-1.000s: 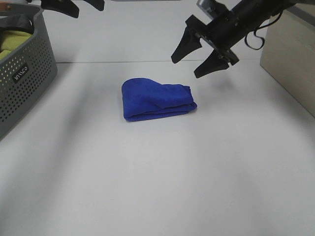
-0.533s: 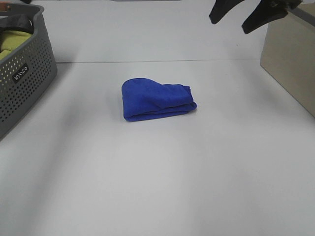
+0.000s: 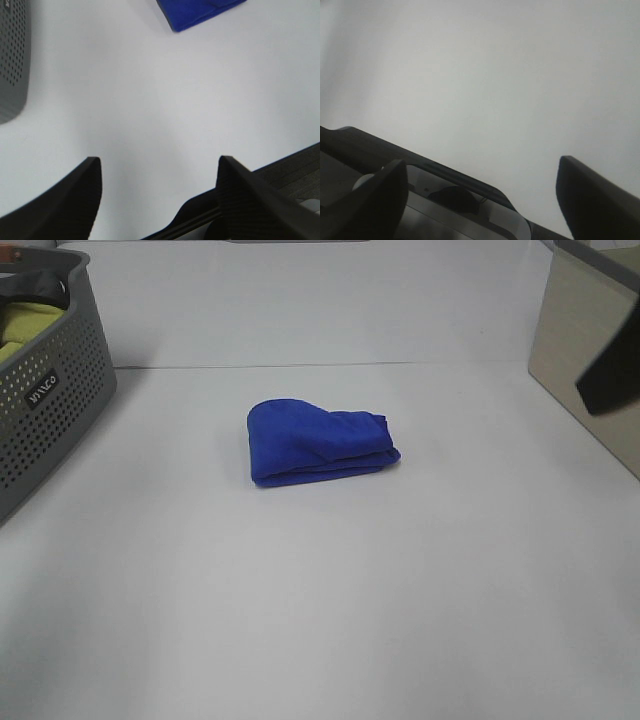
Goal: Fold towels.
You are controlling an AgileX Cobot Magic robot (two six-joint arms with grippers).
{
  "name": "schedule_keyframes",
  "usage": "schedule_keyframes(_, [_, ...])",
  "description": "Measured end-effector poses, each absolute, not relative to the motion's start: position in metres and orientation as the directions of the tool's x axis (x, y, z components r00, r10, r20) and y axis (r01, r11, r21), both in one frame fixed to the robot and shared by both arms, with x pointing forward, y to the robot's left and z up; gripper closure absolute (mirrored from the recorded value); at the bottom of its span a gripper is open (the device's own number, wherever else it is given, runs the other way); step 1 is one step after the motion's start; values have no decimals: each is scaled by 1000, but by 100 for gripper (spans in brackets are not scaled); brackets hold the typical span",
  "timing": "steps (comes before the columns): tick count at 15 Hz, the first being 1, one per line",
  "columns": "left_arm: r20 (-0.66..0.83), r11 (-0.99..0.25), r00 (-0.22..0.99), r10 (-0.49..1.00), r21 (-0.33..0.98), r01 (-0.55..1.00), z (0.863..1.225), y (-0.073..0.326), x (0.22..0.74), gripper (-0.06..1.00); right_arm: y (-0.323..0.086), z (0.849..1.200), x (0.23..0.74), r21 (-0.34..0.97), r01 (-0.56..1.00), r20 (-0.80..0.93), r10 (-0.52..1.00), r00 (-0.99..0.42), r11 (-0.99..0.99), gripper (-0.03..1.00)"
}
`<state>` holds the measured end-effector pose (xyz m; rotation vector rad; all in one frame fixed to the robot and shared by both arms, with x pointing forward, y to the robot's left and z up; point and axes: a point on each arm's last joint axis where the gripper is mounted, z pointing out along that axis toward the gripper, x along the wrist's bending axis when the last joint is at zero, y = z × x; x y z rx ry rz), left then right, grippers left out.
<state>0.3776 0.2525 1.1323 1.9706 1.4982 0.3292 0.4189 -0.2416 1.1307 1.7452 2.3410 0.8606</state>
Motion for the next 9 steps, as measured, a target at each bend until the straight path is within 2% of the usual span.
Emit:
schedule_keyframes(5, [-122, -181, 374, 920, 713, 678, 1085, 270, 293, 31, -272, 1091, 319, 594, 770, 62, 942, -330, 231, 20])
schedule_keyframes(9, [-85, -213, 405, 910, 743, 635, 1055, 275, 270, 31, -284, 1064, 275, 683, 688, -23, 950, -313, 243, 20])
